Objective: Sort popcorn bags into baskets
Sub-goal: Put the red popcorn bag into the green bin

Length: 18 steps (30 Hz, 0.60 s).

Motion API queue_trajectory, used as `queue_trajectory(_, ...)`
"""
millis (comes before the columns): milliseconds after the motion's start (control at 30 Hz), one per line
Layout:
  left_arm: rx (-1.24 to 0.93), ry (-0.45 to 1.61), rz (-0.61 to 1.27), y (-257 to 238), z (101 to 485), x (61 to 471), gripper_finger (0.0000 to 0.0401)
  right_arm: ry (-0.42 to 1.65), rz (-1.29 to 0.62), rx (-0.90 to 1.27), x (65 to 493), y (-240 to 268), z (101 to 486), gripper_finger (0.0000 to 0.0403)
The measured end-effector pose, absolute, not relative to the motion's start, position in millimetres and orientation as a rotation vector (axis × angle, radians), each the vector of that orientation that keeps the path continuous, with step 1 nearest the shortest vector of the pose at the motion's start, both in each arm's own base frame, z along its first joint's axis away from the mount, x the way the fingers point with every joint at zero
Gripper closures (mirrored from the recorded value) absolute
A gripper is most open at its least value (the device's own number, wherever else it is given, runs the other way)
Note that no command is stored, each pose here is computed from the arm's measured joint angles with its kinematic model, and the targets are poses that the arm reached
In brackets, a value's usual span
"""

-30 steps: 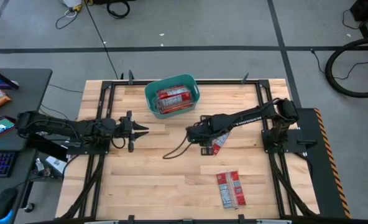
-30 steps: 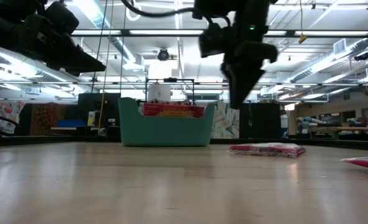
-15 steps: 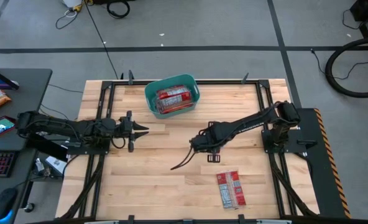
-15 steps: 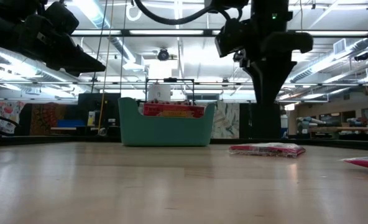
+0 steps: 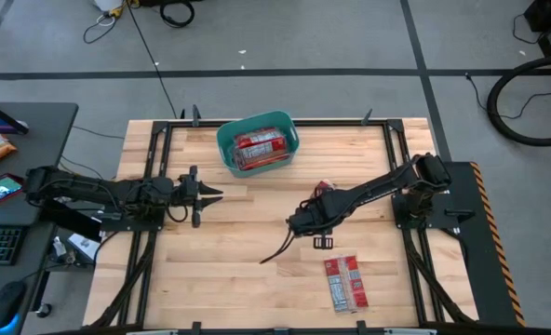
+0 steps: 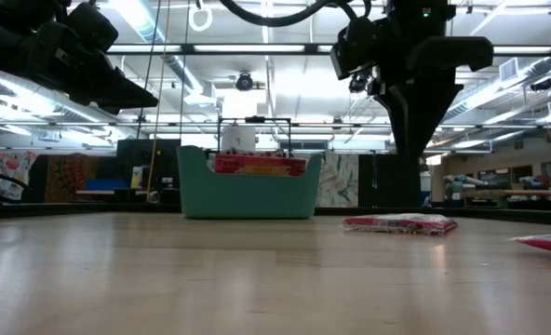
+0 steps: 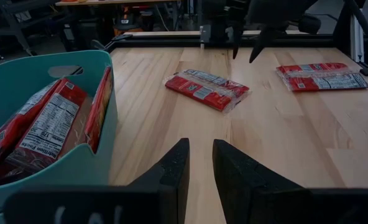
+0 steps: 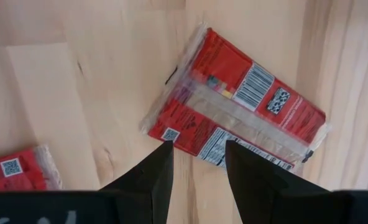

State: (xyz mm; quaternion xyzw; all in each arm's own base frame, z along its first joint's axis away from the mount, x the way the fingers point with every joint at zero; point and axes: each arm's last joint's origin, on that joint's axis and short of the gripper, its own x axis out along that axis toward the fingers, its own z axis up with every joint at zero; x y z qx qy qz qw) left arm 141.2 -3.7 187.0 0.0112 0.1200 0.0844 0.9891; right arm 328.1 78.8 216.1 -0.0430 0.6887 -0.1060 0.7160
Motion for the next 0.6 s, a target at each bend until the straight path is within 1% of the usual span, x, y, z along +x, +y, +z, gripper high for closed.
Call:
queue_trajectory(233,0.022,0.241,0.169,-3.7,187.0,141.2,0.0326,1.530,-0.235,-0.101,324.4,86.6,214.0,0.0252)
queue_trajectory(333,0.023,0.241,0.169,-3.7,186.9,141.2,0.0326,1.541,-0.257,-0.088,319.9,87.4,202.4,0.0252)
queue_trajectory(500,0.022,0.241,0.169,-3.7,187.0,141.2,0.0326,1.470,-0.236,-0.068,318.1,90.3,175.1,0.0252)
queue_trajectory(600,0.022,0.241,0.169,-3.7,187.0,141.2,0.0326,1.430,-0.238,-0.082,316.9,92.2,165.6,0.0252)
